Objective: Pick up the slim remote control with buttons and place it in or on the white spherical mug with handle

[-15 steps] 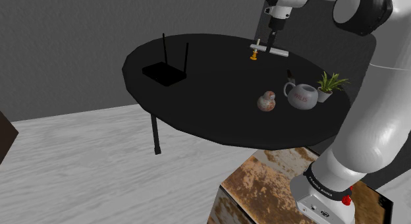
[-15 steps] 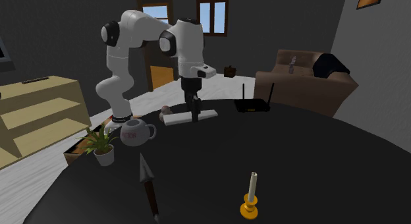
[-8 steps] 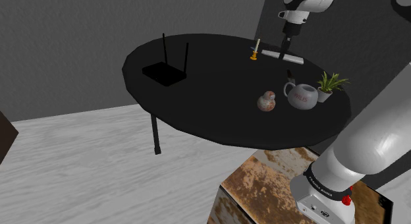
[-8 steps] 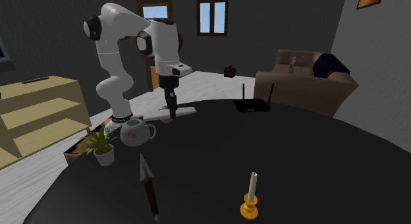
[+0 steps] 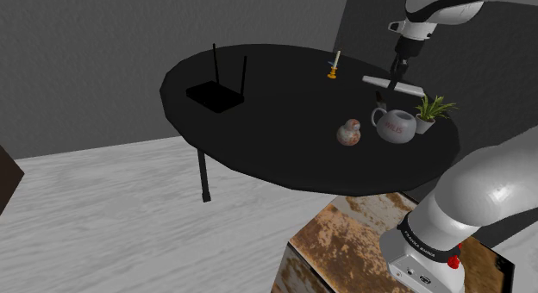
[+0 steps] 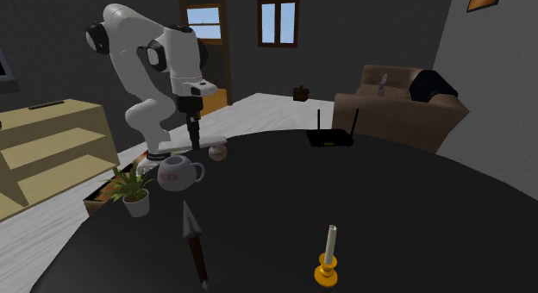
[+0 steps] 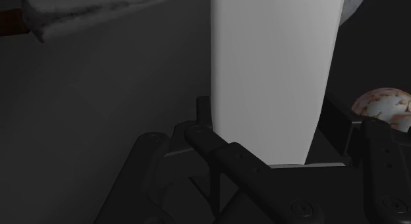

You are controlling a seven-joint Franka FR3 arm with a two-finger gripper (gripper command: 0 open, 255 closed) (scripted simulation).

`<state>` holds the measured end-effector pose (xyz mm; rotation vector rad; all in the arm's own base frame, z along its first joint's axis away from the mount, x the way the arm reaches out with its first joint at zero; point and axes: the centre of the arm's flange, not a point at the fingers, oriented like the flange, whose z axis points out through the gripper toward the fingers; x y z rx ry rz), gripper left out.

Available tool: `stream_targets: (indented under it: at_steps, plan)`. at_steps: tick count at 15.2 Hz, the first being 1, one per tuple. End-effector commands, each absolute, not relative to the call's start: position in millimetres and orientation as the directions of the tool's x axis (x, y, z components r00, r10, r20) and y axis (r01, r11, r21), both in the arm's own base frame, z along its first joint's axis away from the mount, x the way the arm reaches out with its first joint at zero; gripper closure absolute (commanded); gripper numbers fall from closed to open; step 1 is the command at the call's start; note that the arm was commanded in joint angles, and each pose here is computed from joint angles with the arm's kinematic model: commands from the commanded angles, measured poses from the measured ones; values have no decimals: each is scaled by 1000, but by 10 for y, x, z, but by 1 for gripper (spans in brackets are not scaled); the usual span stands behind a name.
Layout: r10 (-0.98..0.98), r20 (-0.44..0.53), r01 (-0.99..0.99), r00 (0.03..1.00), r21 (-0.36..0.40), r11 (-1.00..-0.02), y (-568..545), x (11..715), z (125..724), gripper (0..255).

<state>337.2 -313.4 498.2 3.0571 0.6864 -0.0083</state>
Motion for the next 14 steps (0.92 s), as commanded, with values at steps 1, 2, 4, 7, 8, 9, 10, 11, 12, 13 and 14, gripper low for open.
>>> stream_targets:
  at_steps: [1,2,4,7,8,9,10,11,12,13,14]
  plan:
    - [428,-8,429,904,8,-903,-3070,3128,5005,255]
    - [428,-8,429,904,8,-903,-3040,2999,5006,255]
    - [428,-8,429,904,8,-903,-2981,2742,5009,255]
    - [428,-8,429,904,8,-903,-2960,2654,4904,255]
    - [428,-8,429,904,8,-903,-2960,2654,4851,255]
    - [428,-8,429,904,8,-903,-2960,2654,4798,255]
    - [428,-8,429,904,8,-903,-2960,2654,4745,255]
    - [428,-8,429,904,8,-903,-2960,2654,4693,255]
    - [428,-8,429,904,8,-903,-2960,2654,4640,255]
    - [428,-8,429,904,8,-903,-2960,2654,4587,255]
    - [428,-8,429,904,8,-903,-2960,2654,4534,255]
